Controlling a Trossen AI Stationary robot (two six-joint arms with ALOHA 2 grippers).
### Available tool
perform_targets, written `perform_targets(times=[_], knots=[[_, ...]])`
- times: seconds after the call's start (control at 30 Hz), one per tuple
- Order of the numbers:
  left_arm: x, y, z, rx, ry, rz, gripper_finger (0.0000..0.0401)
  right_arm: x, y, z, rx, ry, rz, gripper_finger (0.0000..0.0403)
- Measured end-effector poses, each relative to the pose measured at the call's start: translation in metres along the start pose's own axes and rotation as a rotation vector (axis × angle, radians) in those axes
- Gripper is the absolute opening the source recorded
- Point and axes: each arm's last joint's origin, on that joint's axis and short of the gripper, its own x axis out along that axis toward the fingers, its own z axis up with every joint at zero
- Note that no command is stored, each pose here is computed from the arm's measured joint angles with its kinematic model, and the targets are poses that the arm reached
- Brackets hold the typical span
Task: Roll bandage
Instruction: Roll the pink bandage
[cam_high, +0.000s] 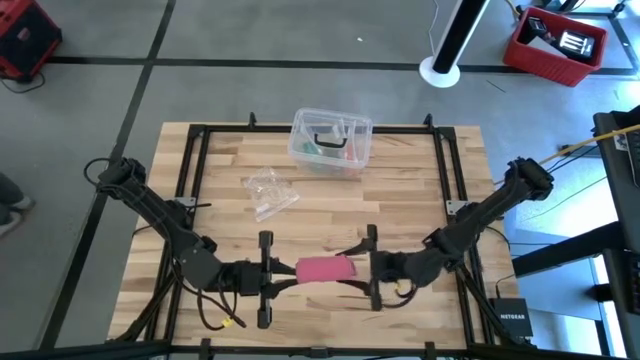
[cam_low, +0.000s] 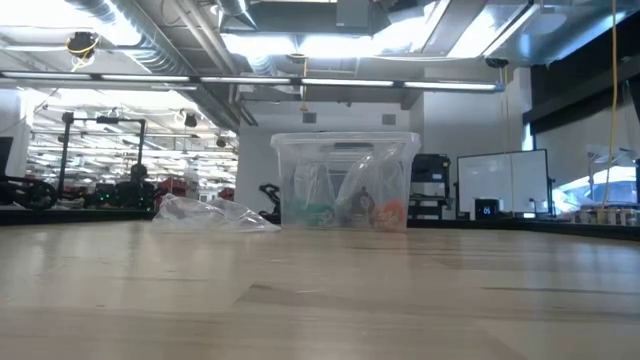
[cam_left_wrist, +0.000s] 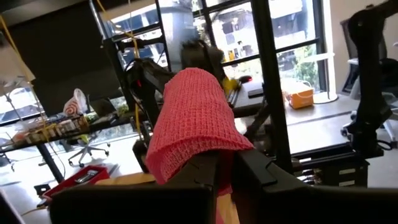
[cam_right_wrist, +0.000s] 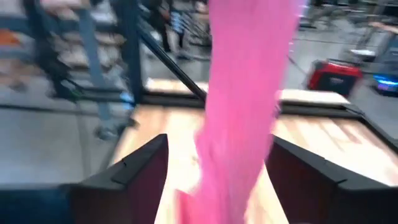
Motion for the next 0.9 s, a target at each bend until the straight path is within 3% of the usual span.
perform_targets(times=[0.1, 0.37, 0.5, 0.67, 0.9], knots=[[0.000, -0.001, 0.000, -0.010, -0.009, -0.022, 0.0017, 0.010, 0.004, -0.020, -0.063, 0.017, -0.040, 0.0261], [0.000, -0.001, 0.000, -0.008, -0.010, -0.027, 0.0017, 0.019, 0.011, -0.032, -0.158, -0.047, 0.005, 0.0224], [0.000, -0.001, 0.001, -0.002, -0.011, -0.027, 0.0017, 0.017, 0.014, -0.028, -0.187, -0.083, 0.000, 0.0162], [-0.001, 0.000, 0.005, -0.017, -0.046, -0.018, 0.0017, 0.017, 0.014, -0.035, -0.231, -0.025, 0.016, 0.0027], [0.001, 0.004, 0.006, 0.092, -0.041, 0.044, 0.0017, 0.005, 0.032, -0.033, -0.229, -0.064, 0.066, 0.0007]])
